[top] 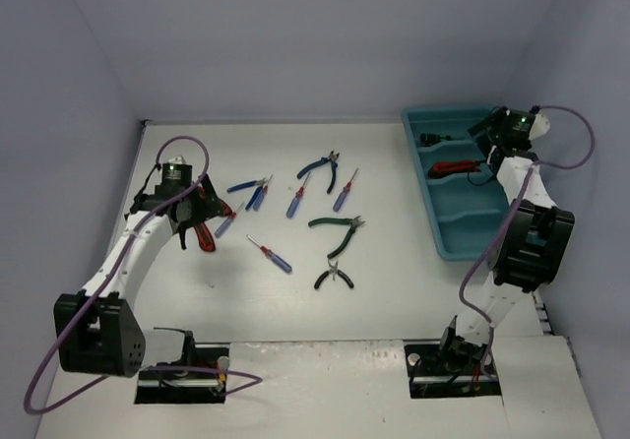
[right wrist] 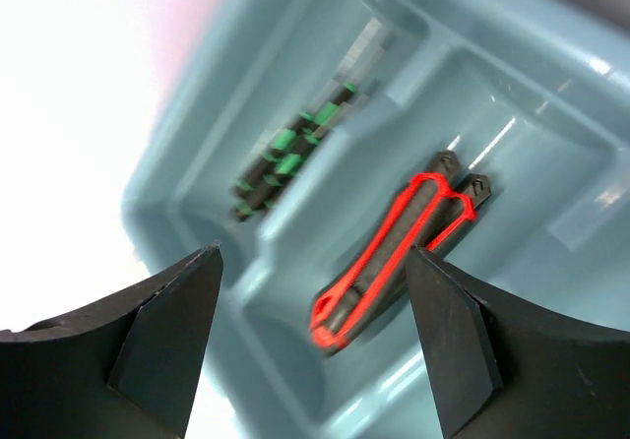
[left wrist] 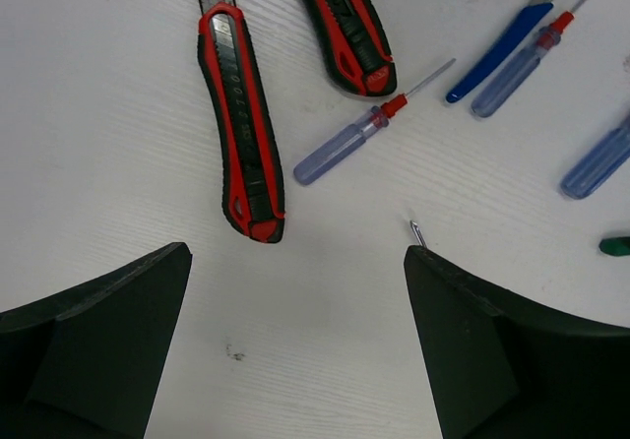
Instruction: Sort the tools into containers
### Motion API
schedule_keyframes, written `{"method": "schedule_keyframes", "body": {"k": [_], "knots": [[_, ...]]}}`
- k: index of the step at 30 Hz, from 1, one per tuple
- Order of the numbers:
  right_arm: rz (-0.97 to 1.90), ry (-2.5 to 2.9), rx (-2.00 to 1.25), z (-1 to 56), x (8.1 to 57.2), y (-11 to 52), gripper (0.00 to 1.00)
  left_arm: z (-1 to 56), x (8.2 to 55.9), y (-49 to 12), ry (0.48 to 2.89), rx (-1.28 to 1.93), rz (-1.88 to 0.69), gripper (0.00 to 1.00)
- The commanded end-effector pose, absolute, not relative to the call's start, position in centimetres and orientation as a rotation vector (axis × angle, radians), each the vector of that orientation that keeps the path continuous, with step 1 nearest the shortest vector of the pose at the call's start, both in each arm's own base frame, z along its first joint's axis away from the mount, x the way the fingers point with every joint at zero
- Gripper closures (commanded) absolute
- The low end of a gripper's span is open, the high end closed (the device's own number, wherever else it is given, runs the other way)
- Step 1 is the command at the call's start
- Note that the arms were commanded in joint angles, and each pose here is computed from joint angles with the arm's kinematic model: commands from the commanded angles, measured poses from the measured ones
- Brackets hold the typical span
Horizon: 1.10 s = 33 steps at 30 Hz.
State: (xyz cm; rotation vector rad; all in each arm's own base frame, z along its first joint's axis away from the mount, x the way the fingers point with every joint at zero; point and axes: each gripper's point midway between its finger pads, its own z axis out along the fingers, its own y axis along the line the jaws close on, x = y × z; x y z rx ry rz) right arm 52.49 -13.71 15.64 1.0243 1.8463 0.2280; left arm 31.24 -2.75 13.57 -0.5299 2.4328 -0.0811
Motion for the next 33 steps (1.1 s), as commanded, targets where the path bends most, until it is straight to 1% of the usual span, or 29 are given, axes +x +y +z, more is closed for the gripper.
{"method": "schedule_keyframes", "body": {"k": [1,3,7,11,16,19,21,24,26,28,29,31,33], "knots": [[0.256,1.678,0.867,25.9,51.1,-11.8,0.27,14.5,34.0,-1.0,2.343,-0.676,-0.131,0.12],[0.284,1.686,0.830,26.5,50.7,-9.9,0.27,13.4,34.5,-0.8,2.357,-0.718,-0.150,0.14],[0.358,1.722,0.763,26.6,49.7,-5.3,0.27,11.2,36.2,-0.1,2.379,-0.772,-0.164,0.20],[0.431,1.782,0.717,25.2,48.8,-1.4,0.27,8.4,37.5,0.1,2.439,-0.806,-0.135,0.23],[0.511,1.872,0.628,23.2,47.7,2.5,0.27,6.5,38.8,0.7,2.432,-0.847,-0.116,0.27],[0.550,1.912,0.535,22.9,46.8,5.2,0.27,5.2,39.0,0.8,2.458,-0.860,-0.102,0.33],[0.577,1.933,0.472,22.8,46.1,7.3,0.27,4.3,39.0,0.6,2.478,-0.869,-0.113,0.39],[0.592,1.950,0.440,22.4,45.4,8.5,0.27,3.3,38.4,0.4,2.503,-0.886,-0.114,0.50],[0.617,1.966,0.415,22.1,44.9,9.7,0.27,2.8,37.7,0.4,2.513,-0.898,-0.103,0.68],[0.630,1.971,0.404,22.1,44.8,10.3,0.27,2.8,37.0,0.5,2.518,-0.903,-0.092,0.77],[0.642,1.977,0.383,22.1,44.6,11.0,0.27,3.1,36.8,0.5,2.513,-0.901,-0.092,0.83],[0.671,1.986,0.328,22.3,44.4,12.7,0.27,4.0,36.6,0.5,2.508,-0.880,-0.099,0.87],[0.730,2.002,0.262,22.5,44.1,15.0,0.27,5.4,36.6,0.2,2.492,-0.842,-0.123,0.87]]}}
